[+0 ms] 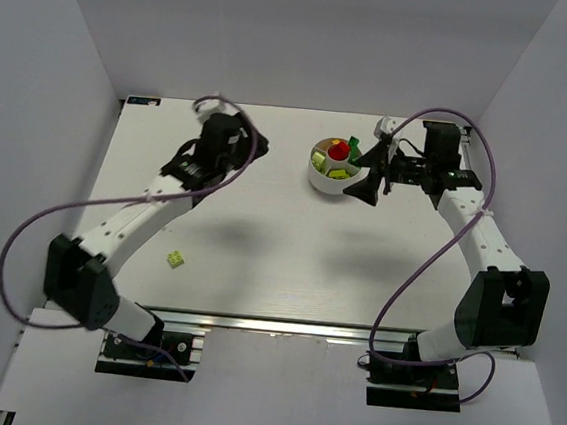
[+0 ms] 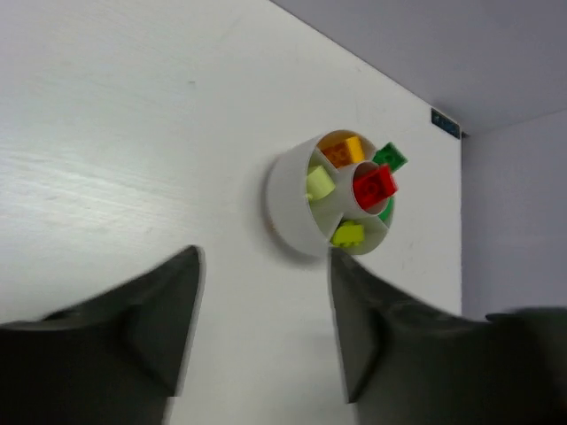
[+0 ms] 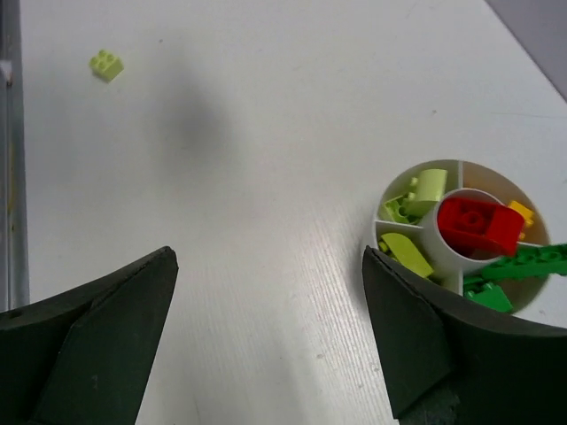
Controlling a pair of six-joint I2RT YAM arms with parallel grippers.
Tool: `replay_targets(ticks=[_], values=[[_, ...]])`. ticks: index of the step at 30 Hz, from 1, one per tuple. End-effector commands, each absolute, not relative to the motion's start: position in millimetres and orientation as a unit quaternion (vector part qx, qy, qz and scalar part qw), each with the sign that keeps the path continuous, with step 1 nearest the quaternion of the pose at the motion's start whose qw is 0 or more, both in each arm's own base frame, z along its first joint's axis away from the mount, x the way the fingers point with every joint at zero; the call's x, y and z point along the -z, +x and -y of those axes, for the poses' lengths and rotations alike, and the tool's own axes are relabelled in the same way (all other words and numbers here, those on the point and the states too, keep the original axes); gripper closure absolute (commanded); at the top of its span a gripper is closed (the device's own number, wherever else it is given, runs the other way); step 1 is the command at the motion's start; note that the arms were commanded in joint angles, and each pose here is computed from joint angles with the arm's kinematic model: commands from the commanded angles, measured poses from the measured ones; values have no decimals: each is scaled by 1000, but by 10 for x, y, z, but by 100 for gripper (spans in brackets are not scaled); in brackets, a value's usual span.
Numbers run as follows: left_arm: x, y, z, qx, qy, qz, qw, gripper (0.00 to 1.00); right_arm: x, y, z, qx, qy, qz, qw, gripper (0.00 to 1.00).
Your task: Sort the legos into containers by color
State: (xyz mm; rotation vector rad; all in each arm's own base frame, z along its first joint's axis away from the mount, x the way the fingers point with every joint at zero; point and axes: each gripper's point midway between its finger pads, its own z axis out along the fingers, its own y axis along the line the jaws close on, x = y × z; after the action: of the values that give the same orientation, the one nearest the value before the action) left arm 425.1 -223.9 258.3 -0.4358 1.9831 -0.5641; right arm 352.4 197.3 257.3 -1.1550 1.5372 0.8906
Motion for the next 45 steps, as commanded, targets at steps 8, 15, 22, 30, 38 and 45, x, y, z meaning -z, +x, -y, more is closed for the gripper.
replay_targets(ticks=[8, 15, 22, 30, 38, 45], values=[[-1318, 2624, 751, 65, -422, -841, 332, 2, -1996, 3168, -2401, -399, -532, -646, 375, 64], [-893, 2187, 476, -17, -425, -864, 270, 2, -1907, 3090, -2580, -397, -532, -655, 361, 59], [-494, 2006, 211, -93, -414, -878, 224, 2, -1879, 3111, -2569, -389, -526, -666, 359, 57], [-309, 2185, 194, -80, -400, -885, 226, 8, -1827, 3076, -2544, -390, -524, -673, 347, 56], [-189, 2256, 217, -70, -396, -887, 226, 21, -1849, 3066, -2551, -392, -524, -672, 348, 56], [-222, 2257, 167, -79, -401, -882, 234, 46, -1847, 3074, -2539, -389, -524, -673, 348, 56]])
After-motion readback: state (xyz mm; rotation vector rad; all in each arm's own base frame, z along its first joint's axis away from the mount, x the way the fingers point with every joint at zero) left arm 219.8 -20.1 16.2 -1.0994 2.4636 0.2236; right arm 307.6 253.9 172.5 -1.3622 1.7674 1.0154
